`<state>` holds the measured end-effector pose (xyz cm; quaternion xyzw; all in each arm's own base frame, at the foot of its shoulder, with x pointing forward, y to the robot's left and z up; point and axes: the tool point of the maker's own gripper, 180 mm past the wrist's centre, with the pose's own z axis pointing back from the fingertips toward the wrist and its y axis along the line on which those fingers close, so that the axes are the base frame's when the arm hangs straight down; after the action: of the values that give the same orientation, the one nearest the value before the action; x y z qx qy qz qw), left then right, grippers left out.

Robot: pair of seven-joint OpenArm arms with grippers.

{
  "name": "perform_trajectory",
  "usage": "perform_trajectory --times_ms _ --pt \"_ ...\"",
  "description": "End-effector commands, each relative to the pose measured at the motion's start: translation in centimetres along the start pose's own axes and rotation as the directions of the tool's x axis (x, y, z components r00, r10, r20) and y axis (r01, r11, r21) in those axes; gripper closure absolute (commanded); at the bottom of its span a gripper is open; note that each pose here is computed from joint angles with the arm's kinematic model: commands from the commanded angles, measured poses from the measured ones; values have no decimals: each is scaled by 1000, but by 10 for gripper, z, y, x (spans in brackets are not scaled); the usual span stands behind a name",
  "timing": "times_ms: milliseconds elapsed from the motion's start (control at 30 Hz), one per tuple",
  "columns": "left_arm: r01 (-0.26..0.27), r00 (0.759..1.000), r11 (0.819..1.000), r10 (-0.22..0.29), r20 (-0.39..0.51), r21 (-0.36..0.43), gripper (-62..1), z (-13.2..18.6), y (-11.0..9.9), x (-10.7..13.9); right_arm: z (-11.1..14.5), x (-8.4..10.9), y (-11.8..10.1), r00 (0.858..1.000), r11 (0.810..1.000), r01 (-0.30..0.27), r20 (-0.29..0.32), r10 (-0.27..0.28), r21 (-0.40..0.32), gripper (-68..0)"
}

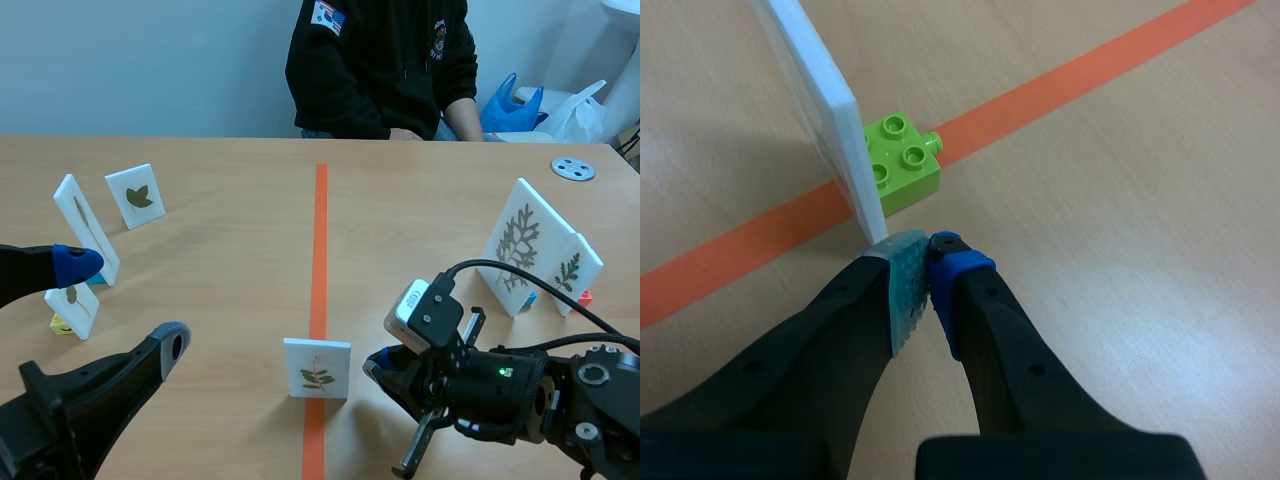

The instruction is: Sort the leaf by its shape. The table is split by an orange tape line. A compound leaf with several leaflets goes to the left side, a simple leaf with one blade goes to the right side. Return to the home posture when a red brick is placed on the table.

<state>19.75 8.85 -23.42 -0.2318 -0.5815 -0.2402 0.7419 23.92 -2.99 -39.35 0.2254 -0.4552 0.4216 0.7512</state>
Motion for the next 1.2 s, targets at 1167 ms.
perform_trajectory --times_ms 1167 --pt "1 1000 1000 -1 31 -6 -623 -2 -2 9 107 30 -31 996 984 36 90 -20 -177 -13"
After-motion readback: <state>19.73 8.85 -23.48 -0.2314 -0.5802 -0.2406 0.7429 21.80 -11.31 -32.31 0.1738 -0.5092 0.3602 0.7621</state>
